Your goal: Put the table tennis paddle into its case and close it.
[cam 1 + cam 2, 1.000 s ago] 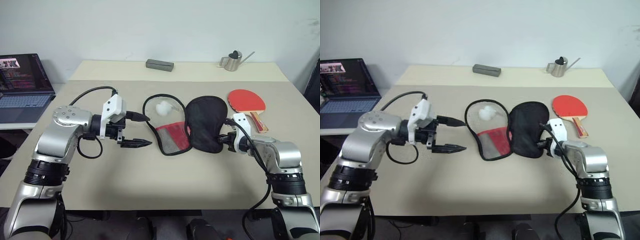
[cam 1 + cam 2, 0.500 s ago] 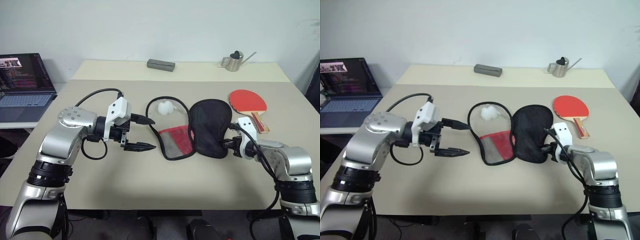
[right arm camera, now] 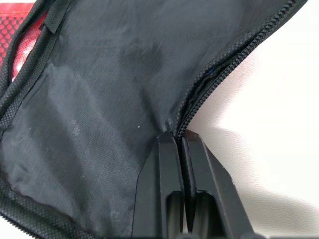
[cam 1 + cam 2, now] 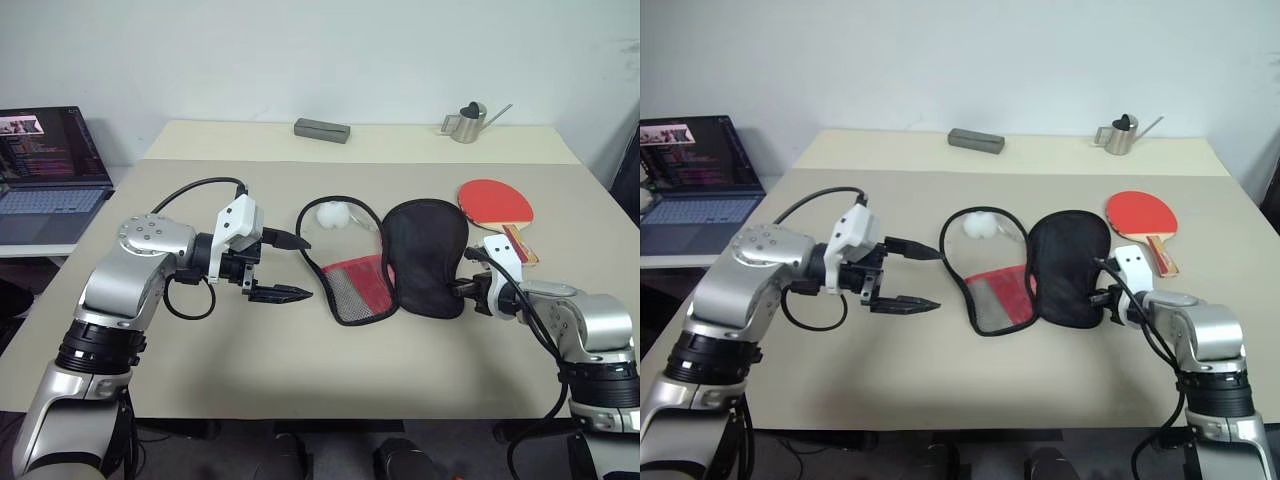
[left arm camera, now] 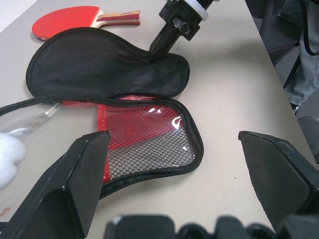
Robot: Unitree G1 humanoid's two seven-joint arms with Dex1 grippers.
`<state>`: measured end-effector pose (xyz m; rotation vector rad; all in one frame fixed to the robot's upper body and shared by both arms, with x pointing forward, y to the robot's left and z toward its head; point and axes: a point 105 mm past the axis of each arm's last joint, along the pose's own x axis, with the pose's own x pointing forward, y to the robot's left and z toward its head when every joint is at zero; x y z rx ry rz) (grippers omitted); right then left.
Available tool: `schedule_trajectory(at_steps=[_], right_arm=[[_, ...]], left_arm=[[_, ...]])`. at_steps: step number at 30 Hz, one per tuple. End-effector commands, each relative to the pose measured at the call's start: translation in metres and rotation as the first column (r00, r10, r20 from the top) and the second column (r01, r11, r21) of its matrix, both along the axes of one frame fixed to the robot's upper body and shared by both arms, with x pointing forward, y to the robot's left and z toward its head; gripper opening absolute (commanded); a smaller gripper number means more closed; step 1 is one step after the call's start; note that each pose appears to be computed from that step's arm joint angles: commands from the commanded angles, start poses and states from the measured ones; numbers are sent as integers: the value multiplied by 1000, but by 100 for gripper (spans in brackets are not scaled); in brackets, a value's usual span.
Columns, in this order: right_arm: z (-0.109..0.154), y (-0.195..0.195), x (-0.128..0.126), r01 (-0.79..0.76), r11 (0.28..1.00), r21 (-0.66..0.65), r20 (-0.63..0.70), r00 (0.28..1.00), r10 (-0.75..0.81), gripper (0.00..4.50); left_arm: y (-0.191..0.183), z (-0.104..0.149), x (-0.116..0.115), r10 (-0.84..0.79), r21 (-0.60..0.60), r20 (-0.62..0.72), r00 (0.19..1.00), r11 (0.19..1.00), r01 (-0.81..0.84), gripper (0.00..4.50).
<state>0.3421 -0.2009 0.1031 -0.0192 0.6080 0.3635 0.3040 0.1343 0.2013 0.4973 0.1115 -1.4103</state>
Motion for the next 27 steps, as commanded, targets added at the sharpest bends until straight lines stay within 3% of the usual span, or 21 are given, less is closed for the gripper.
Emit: schedule_trajectory(at_steps=[1, 10, 12, 14, 17, 20, 21, 27], right_arm=[[5, -20, 5, 95, 995, -30, 25, 995, -95, 44], [16, -44, 4, 169, 984, -50, 60, 984, -166, 309], [29, -44, 8, 147, 989, 14, 86, 985, -147, 368], [52, -47, 12, 114, 988, 103, 140, 982, -128, 368], [69, -55, 13, 85, 987, 137, 181, 977, -109, 368], [76, -60, 11, 63, 988, 137, 197, 976, -90, 420], [77, -62, 11, 59, 989, 132, 202, 976, -85, 447], [82, -87, 32, 154, 988, -30, 306, 942, -138, 447]], left_arm=[[-3, 7, -2, -12, -9, 33, 999, 1000, 13, 450], [-4, 7, -2, -8, -19, 34, 999, 1000, 8, 450], [-5, 7, -2, -7, -26, 35, 999, 1000, 8, 450], [-6, 7, -2, -4, -31, 36, 999, 1000, 6, 450], [-6, 9, 0, 2, -43, 42, 999, 999, -1, 450], [-7, 12, 4, 13, -57, 53, 999, 998, -10, 450], [-7, 13, 4, 15, -58, 55, 998, 998, -11, 450], [-10, 20, 12, 39, -86, 83, 996, 996, -32, 450]])
